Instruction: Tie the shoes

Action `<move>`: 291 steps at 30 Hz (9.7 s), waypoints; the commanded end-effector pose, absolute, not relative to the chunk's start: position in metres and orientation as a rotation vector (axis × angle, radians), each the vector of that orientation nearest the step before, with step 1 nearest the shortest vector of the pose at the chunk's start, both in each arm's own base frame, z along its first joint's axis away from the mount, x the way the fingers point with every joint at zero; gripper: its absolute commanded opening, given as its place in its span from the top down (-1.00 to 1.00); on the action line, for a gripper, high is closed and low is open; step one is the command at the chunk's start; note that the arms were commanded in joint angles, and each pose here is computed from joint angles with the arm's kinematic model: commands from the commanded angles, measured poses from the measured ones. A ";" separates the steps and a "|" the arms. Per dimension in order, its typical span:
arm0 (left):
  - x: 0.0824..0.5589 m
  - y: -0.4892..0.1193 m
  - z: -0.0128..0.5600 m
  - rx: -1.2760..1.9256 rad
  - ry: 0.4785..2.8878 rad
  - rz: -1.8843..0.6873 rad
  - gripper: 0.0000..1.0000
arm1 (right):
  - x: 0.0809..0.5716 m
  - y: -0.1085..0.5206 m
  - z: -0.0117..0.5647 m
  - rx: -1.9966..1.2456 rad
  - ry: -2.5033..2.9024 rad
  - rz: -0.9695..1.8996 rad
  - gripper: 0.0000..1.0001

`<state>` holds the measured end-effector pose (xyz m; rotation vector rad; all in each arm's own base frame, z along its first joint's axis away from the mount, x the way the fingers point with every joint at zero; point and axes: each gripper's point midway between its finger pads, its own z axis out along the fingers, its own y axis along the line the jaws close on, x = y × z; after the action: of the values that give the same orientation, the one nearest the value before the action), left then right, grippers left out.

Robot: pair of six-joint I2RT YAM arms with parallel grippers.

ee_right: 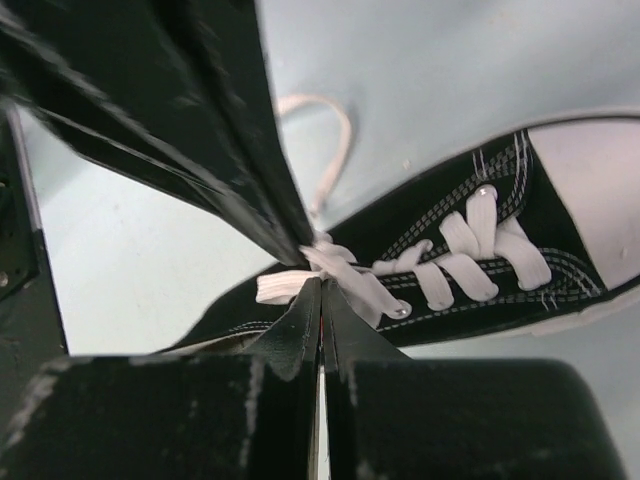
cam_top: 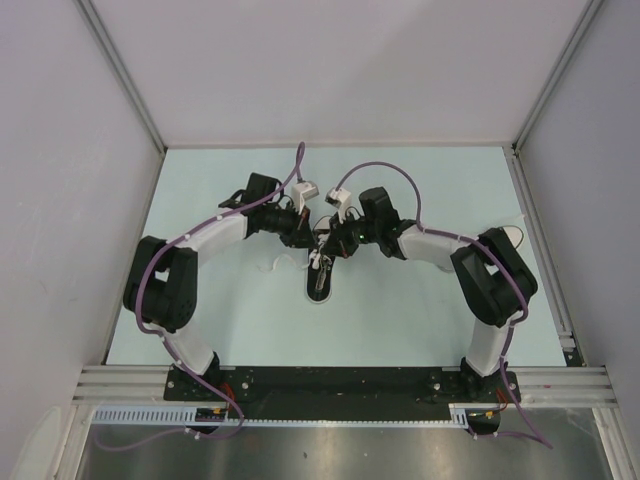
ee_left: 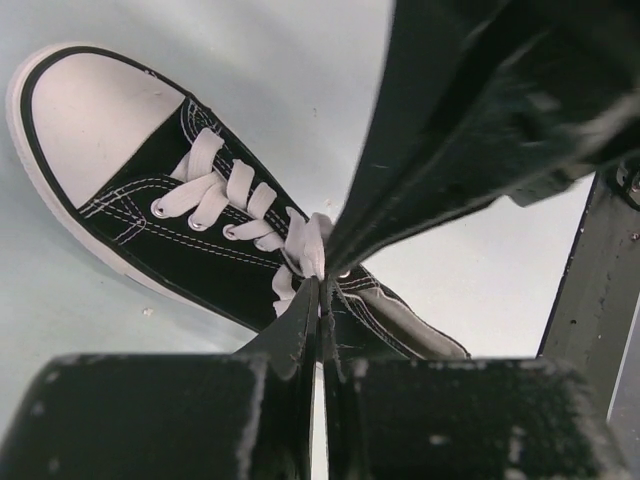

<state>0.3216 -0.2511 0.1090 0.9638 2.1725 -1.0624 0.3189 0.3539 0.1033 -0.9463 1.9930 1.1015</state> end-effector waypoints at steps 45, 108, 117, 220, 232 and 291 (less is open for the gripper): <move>0.375 -0.246 0.100 0.895 2.163 -0.949 0.23 | 0.331 0.351 0.105 -0.960 1.980 1.044 1.00; 0.338 -0.254 0.130 0.867 2.080 -1.099 1.00 | 0.367 0.361 0.098 -0.902 1.885 0.710 1.00; 0.333 -0.258 0.111 0.856 2.142 -1.120 1.00 | 0.371 0.359 0.090 -0.809 1.943 0.692 0.99; 0.359 -0.254 0.090 1.016 2.115 -0.799 0.21 | 0.345 0.339 0.100 -0.974 2.114 1.082 0.63; 0.364 -0.258 0.080 1.037 2.131 -0.772 0.55 | 0.343 0.339 0.105 -0.972 2.107 1.101 0.63; 0.383 -0.268 0.218 0.851 1.823 -0.861 1.00 | 0.369 0.357 0.163 -0.774 1.928 1.264 -0.25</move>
<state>0.3785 -0.2589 0.1637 0.8743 1.9597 -0.8076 0.3637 0.3459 0.1598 -0.7893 1.9682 1.2257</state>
